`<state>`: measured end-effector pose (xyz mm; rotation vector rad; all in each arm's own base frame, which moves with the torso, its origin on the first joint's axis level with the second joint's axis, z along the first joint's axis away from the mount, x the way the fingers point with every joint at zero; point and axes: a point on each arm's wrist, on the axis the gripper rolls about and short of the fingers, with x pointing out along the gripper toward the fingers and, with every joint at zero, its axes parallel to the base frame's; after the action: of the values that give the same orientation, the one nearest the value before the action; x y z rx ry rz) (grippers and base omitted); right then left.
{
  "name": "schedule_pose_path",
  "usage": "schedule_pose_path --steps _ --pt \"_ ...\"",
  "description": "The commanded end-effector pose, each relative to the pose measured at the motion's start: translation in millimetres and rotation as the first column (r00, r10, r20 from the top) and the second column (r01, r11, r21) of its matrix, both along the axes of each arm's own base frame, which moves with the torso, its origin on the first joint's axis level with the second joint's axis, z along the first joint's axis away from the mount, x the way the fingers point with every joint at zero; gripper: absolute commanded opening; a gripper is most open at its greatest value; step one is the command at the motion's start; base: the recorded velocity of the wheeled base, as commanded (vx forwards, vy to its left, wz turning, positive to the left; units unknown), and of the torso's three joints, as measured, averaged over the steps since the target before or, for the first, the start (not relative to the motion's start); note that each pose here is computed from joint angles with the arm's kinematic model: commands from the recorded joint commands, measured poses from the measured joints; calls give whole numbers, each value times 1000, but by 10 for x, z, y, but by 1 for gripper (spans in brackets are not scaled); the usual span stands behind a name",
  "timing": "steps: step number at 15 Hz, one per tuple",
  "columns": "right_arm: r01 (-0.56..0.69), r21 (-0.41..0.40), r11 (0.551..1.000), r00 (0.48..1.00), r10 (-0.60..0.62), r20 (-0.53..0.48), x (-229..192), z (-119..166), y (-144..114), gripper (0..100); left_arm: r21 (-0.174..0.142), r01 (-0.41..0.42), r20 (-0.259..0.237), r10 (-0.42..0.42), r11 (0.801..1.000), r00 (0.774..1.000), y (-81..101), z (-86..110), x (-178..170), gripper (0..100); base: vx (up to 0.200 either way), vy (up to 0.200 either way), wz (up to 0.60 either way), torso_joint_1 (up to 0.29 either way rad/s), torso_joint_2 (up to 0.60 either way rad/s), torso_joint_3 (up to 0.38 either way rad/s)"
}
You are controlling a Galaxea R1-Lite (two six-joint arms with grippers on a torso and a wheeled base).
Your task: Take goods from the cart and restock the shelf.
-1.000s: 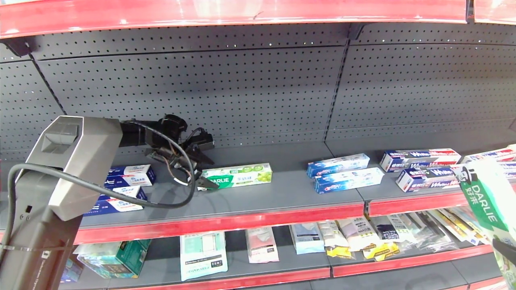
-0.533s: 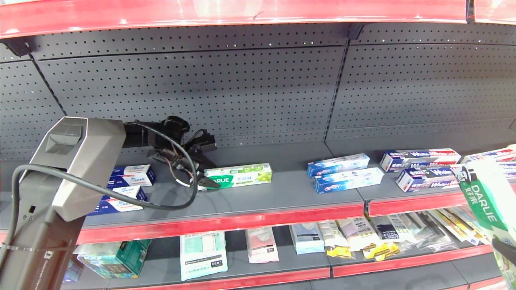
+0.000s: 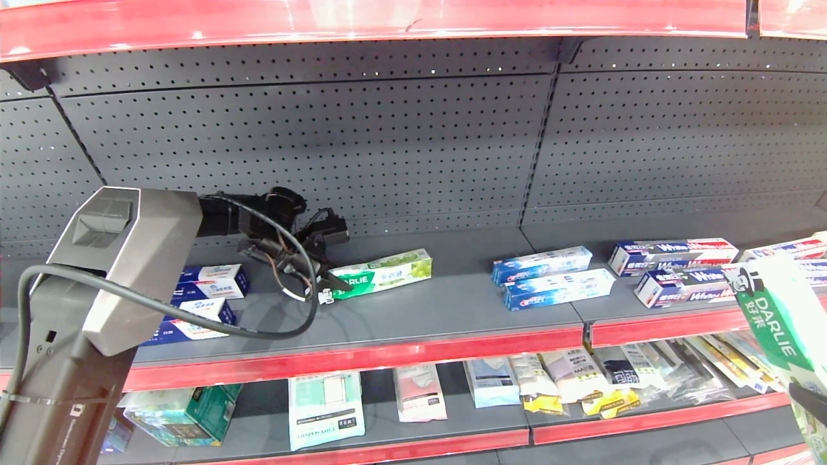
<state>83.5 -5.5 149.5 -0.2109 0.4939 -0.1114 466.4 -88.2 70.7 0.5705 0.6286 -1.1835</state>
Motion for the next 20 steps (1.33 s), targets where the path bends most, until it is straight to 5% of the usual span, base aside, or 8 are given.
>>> schedule_pose_path --steps 1,7,14,18,20 --pt "-2 -5 1000 1000 2 1 0 3 0 0 5 5 3 -5 1000 1000 44 115 -46 0 0 0 0 0 0 0" --pt "-2 -7 1000 1000 2 -1 -1 -1 0 0 -49 40 62 -37 998 997 190 373 -101 0 0 0 0 0 0 0" --pt "8 -12 1000 1000 -8 -3 1 -2 -3 0 -57 87 19 -86 995 996 240 390 -397 0 0 0 0 0 0 0" --pt "8 -12 1000 1000 -8 -1 -1 -1 -3 0 -62 91 94 -85 994 992 257 312 -492 0 0 0 0 0 0 0" --pt "8 -12 1000 1000 -8 -3 -3 -5 -3 0 -73 96 85 -89 993 992 264 294 -577 0 0 0 0 0 0 0"
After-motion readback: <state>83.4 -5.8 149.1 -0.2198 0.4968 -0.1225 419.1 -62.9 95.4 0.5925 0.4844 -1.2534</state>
